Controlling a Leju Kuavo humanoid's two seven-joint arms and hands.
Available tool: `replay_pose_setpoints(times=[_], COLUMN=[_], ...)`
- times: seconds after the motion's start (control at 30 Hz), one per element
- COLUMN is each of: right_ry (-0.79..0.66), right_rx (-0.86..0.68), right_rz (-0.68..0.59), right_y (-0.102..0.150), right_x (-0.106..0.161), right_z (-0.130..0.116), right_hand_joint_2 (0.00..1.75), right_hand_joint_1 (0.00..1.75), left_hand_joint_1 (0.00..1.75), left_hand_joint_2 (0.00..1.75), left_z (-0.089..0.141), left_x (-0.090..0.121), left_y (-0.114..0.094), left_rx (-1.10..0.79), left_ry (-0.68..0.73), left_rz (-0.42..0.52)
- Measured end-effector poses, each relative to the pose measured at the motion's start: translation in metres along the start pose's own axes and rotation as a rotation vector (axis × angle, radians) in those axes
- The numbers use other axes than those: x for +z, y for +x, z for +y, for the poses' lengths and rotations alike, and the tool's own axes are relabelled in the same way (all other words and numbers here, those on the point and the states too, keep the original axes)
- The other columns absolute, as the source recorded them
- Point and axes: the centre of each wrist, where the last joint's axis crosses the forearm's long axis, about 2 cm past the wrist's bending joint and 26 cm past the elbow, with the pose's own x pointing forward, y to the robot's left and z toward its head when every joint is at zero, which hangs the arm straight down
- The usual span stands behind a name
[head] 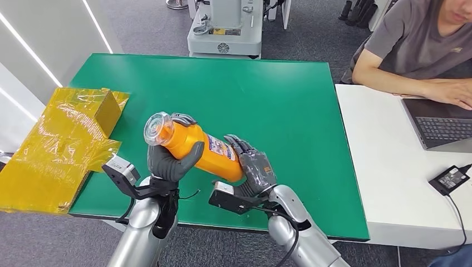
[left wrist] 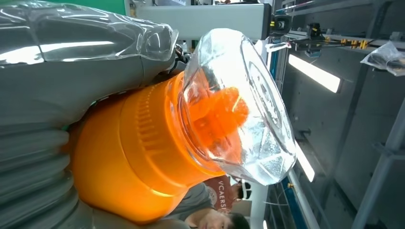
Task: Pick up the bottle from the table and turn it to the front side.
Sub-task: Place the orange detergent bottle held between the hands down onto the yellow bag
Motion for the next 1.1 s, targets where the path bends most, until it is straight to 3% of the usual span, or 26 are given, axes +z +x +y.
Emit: replay_pose_setpoints(times=[0.63,0.83,1.1], right_ry=[-0.479,-0.676,-0.745], right_rx=[-0.385,-0.524,-0.58], right_rz=[-0.194,-0.386,-0.447], right_y=[0.039,0.059,0.073], right_x=[0.022,0.031,0.037], right_z=[-0.016,-0.028,-0.039], right_hand_joint_2=[0.0,0.0,0.0], right_hand_joint_1=[0.0,0.0,0.0], left_hand_joint_1=[1.75,1.75,1.75], left_hand_joint_2=[1.75,1.75,1.75], left_z=[0.002,0.002,0.002], left_x=[0.008,0.007,0.007], left_y=[-0.001,-0.001,0.0], left_rx=[-0.017,0.027,0.041], left_ry=[0.039,0.036,0.031], left_rz=[0.006,0.003,0.001])
